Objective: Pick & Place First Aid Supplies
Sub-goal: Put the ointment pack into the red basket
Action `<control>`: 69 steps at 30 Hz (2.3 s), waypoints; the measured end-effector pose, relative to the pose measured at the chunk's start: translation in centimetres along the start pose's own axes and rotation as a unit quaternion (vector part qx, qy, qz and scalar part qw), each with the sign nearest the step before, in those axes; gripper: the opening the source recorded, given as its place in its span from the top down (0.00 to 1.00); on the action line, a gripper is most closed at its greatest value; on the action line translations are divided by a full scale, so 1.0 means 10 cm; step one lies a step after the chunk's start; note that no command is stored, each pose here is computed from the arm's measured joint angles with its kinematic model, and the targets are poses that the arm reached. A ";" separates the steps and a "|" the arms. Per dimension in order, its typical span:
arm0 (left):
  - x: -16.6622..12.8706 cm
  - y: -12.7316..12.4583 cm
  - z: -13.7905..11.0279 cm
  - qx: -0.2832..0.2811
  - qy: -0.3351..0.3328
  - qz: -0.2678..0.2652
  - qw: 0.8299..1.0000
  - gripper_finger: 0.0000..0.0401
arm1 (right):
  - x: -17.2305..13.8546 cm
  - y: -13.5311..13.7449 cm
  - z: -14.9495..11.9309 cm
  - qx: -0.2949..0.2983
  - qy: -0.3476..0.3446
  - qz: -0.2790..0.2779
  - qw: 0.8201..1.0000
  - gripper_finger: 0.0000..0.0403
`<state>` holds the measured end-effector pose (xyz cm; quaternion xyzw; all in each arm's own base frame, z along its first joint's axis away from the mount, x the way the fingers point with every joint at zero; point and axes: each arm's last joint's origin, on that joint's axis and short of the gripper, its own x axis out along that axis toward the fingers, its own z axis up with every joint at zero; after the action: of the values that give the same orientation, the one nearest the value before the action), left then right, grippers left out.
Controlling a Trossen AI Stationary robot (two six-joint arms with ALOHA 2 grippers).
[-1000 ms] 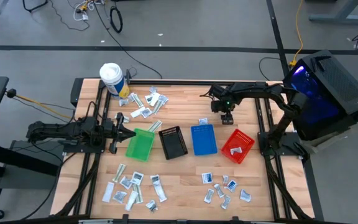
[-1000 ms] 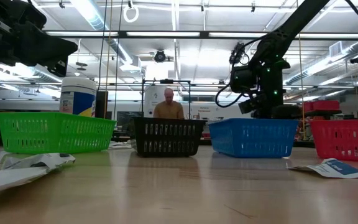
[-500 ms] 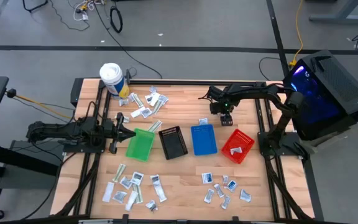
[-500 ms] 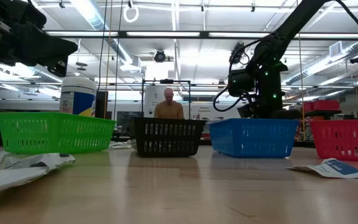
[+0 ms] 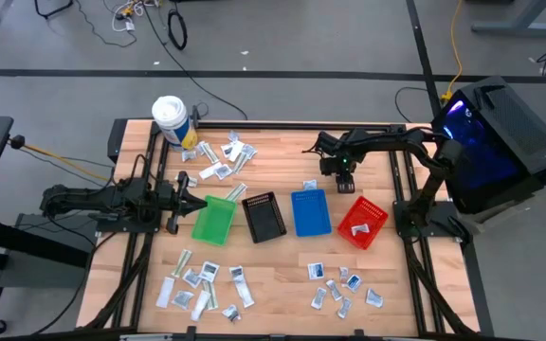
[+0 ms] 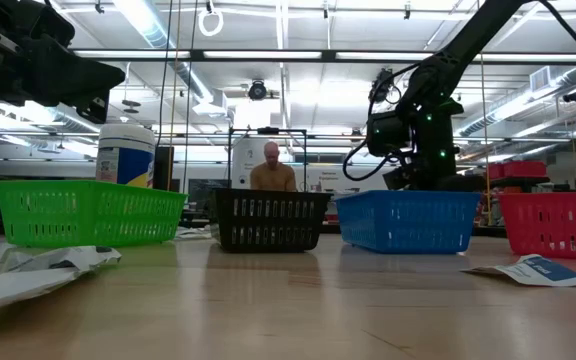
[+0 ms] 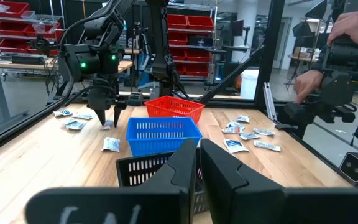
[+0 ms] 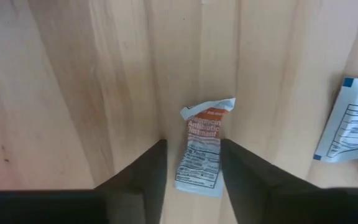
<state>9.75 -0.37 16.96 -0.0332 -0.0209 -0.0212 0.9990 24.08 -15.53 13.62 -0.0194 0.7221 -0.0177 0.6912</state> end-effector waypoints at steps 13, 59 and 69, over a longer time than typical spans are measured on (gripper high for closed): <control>0.00 0.00 0.00 0.000 0.000 0.000 1.000 0.92 | -0.04 0.00 -0.01 0.002 -0.003 -0.012 1.000 0.74; 0.00 0.00 0.00 0.000 0.000 0.000 1.000 0.92 | -1.17 0.92 -0.45 -0.041 -0.117 0.044 0.991 0.74; 0.00 0.00 0.00 0.000 0.000 0.000 1.000 0.92 | -1.18 1.25 -0.45 -0.119 -0.094 0.094 0.984 0.74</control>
<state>9.75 -0.37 16.95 -0.0332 -0.0208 -0.0213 0.9990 20.10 -2.44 24.93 -0.0348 0.6492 0.1355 0.7477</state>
